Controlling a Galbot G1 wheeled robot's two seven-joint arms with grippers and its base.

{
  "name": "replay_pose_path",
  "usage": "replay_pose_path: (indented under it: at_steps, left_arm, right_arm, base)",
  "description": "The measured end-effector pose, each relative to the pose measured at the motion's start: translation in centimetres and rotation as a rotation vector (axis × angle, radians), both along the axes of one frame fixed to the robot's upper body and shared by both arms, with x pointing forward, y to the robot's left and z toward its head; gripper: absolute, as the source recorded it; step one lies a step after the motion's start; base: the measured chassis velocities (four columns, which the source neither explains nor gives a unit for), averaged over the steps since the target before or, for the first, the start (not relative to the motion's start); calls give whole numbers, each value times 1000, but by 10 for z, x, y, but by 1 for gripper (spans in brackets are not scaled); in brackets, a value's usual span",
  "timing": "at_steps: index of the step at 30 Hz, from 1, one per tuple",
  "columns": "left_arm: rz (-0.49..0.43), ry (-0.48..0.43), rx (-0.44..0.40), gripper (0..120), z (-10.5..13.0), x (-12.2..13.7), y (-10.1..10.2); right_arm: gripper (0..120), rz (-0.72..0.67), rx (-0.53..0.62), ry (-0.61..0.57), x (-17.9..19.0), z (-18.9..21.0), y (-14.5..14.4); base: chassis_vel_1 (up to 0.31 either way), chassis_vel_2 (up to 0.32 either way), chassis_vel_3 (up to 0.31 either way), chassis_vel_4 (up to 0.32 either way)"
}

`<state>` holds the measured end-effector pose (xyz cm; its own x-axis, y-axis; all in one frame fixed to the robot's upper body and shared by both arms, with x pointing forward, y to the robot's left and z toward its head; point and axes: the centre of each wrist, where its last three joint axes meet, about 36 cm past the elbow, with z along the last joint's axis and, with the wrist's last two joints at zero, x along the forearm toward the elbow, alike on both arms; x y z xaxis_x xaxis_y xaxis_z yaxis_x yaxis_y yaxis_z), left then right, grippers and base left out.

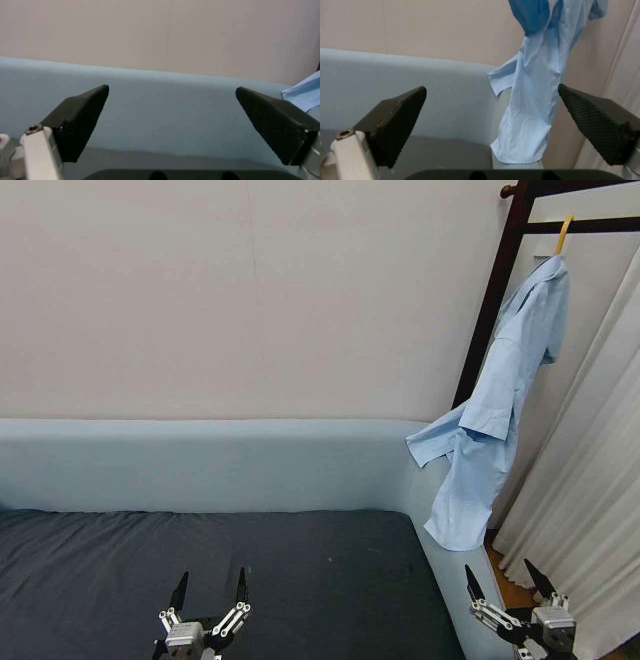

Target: Pick up the clothes from the sofa and hang them on the clothes hanger.

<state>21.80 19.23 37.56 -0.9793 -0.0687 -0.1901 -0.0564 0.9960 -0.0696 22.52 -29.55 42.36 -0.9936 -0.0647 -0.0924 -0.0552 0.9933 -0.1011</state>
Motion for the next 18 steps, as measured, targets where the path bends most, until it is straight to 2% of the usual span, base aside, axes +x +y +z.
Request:
replay_pose_path:
  at_steps: [18]
  left_arm:
    - [0,0,0,100,0,0,0]
  right_arm:
    - [100,0,0,0,0,0,0]
  base:
    - [0,0,0,0]
